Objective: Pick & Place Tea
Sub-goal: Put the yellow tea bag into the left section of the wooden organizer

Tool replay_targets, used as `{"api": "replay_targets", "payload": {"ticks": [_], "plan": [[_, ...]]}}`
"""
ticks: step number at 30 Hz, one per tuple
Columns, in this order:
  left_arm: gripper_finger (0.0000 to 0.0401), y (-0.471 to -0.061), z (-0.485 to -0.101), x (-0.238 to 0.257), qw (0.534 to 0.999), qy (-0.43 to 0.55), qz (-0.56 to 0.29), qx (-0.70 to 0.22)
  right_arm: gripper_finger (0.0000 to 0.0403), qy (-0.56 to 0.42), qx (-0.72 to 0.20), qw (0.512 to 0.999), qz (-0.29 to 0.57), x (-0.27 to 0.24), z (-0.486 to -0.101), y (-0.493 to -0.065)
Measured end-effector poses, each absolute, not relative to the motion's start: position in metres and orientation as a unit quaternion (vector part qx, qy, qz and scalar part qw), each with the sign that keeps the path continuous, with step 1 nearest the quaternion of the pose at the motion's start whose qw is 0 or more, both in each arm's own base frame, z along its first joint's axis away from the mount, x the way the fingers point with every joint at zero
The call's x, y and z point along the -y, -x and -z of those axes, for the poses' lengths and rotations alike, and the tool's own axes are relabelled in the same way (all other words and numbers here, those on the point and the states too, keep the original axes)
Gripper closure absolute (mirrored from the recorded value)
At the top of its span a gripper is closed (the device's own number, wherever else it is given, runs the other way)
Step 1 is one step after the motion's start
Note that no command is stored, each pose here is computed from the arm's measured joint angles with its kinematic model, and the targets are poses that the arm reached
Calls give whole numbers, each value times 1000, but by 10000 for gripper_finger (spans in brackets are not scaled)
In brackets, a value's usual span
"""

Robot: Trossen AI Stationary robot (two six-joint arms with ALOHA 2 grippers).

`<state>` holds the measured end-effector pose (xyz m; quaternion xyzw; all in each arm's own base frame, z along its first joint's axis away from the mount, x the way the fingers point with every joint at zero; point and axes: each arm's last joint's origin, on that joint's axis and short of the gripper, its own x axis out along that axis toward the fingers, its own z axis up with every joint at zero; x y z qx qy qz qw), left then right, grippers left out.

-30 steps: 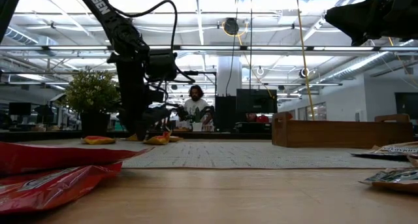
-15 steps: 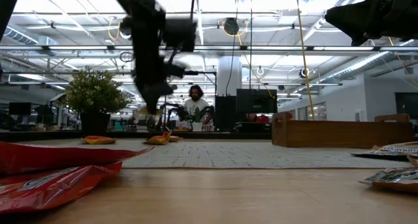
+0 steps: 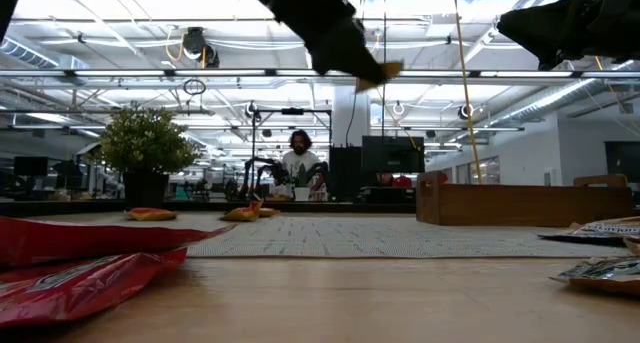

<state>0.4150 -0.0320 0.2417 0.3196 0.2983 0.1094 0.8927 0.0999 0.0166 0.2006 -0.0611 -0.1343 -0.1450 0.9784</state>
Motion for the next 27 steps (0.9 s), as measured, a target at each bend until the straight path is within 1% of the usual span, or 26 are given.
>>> {"api": "replay_targets", "payload": {"ticks": [5, 13, 16, 20, 24, 27], "plan": [[393, -443, -214, 31, 873, -354, -101, -319, 320, 61, 135, 978, 145, -17, -201, -100], [393, -493, -199, 36, 852, -413, -82, -311, 321, 61, 134, 978, 145, -17, -201, -100], [393, -502, -197, 31, 852, -412, -89, -309, 320, 61, 134, 978, 145, -17, -201, -100], [393, -501, -196, 27, 845, -415, -107, -321, 321, 61, 134, 978, 145, -17, -201, -100], [393, -490, -214, 31, 807, -447, -158, -353, 321, 61, 135, 978, 145, -17, -201, -100], [393, -475, -228, 40, 746, -490, -214, -398, 320, 62, 132, 979, 145, -17, -200, -100]]}}
